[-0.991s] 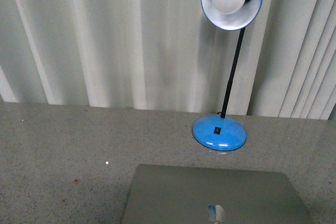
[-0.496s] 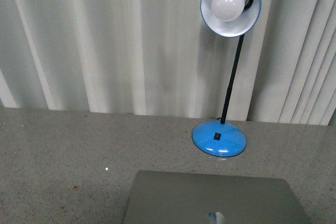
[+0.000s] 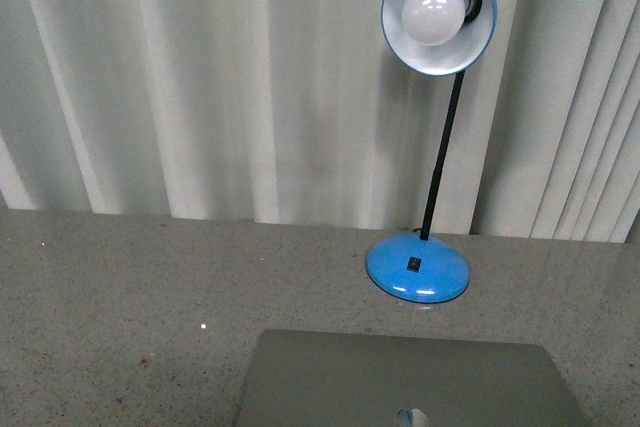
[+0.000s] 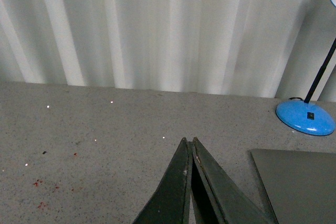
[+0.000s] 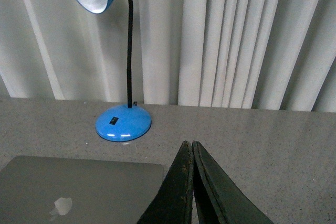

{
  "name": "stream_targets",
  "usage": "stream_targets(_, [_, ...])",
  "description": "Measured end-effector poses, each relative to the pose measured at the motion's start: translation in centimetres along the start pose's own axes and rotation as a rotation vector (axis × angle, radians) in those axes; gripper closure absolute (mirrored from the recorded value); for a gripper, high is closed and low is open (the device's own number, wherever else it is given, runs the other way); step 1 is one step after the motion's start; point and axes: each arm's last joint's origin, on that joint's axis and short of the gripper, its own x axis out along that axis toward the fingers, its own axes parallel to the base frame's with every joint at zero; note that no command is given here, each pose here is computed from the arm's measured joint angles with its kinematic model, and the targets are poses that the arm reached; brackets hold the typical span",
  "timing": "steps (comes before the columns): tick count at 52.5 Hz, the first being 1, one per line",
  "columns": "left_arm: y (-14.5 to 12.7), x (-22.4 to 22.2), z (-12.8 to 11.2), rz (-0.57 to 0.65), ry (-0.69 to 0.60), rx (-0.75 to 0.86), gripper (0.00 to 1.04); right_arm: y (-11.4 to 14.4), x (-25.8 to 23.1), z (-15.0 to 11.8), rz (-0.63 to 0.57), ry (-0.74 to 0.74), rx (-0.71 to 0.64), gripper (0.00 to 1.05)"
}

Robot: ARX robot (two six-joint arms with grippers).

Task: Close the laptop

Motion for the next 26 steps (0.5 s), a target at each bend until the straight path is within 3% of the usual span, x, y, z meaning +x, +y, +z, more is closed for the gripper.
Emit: stream_targets(26, [0.0, 0.0, 0.0, 0.000, -0.002, 0.000, 1.01, 0.0, -1.3, -0.3, 0.000, 0.005, 0.000, 1.02])
